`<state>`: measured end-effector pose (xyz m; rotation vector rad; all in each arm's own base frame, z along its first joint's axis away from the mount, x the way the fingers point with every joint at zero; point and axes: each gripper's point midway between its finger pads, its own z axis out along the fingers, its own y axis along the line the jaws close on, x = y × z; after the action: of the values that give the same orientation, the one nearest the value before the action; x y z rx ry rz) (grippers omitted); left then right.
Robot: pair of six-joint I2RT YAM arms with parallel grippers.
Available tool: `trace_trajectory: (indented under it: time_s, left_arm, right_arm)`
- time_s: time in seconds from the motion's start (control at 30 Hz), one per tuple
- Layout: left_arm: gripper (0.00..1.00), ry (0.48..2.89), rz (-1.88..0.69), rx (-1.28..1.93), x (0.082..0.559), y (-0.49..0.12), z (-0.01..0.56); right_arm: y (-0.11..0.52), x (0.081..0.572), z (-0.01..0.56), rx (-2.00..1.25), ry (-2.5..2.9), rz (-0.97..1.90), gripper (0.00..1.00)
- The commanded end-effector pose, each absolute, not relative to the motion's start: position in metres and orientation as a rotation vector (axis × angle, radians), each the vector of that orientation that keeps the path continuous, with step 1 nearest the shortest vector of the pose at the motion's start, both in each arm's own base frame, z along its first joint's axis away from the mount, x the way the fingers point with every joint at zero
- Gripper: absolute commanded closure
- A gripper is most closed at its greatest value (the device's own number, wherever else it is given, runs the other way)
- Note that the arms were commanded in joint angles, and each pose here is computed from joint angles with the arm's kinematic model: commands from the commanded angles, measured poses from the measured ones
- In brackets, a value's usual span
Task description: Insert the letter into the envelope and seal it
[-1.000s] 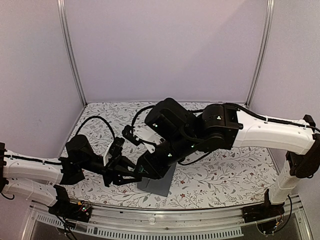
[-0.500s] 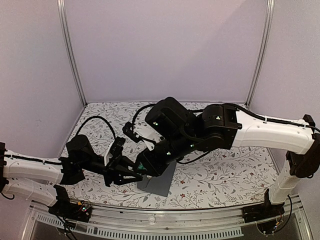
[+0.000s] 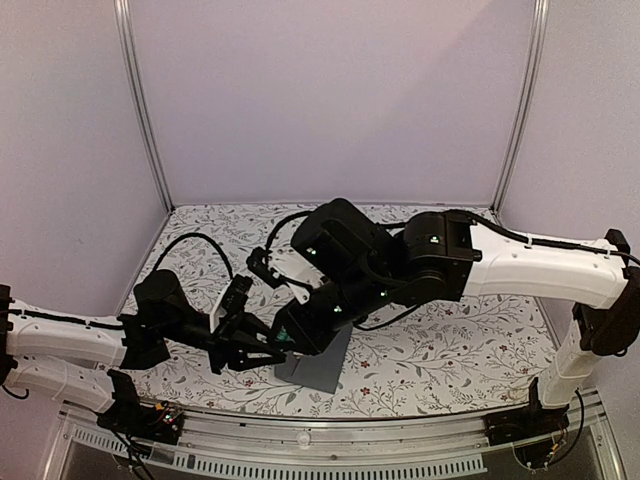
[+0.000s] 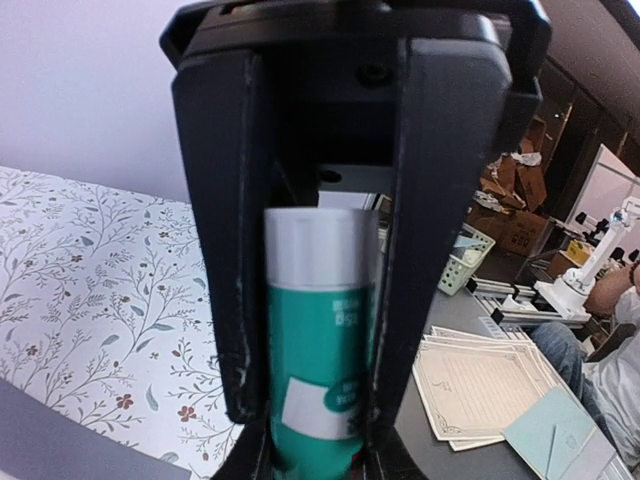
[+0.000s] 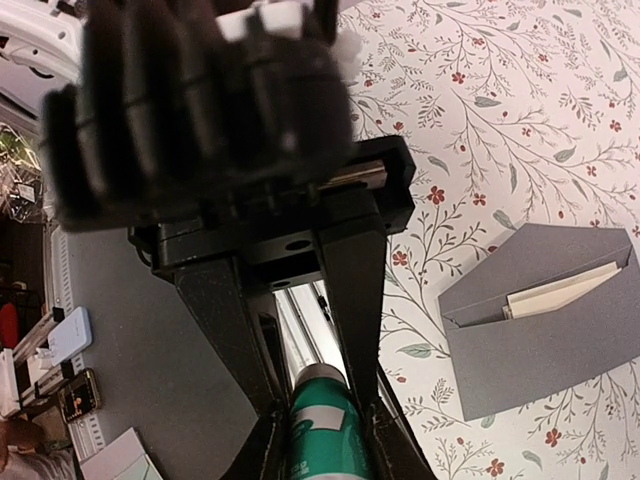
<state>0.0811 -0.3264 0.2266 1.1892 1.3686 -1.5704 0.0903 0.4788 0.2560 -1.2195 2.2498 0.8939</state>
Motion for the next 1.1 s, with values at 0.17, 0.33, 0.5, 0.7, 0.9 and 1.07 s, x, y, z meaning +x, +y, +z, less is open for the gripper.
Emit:
trace_trajectory:
  time_s: [0.17, 0.33, 0.5, 0.7, 0.9, 1.07]
  left_arm:
    - [1.0, 1.311, -1.537, 1.156, 0.087, -0.327, 0.244]
    - [0.96, 1.339, -1.508, 1.128, 0.093, -0.328, 0.242]
    - [0.55, 1.375, -1.479, 1.109, 0.1, -0.329, 0.238]
    - [0.42, 1.432, -1.422, 1.067, 0.112, -0.33, 0.232]
    - [0.52, 1.575, -1.287, 0.934, 0.145, -0.329, 0.219]
    - [0.74, 1.801, -1.109, 0.776, 0.191, -0.327, 0.187]
  right_arm:
    - [0.471, 0.085, 0.251, -1.239, 2.272, 0.918, 1.0]
    - [0.468, 0.09, 0.241, -1.207, 2.292, 0.881, 1.0]
    - [0.455, 0.114, 0.241, -1.1, 2.299, 0.797, 1.0]
    - [0.423, 0.16, 0.245, -0.927, 2.284, 0.693, 1.0]
    - [0.396, 0.194, 0.238, -0.801, 2.277, 0.576, 1.0]
    - [0.385, 0.211, 0.223, -0.726, 2.276, 0.483, 1.0]
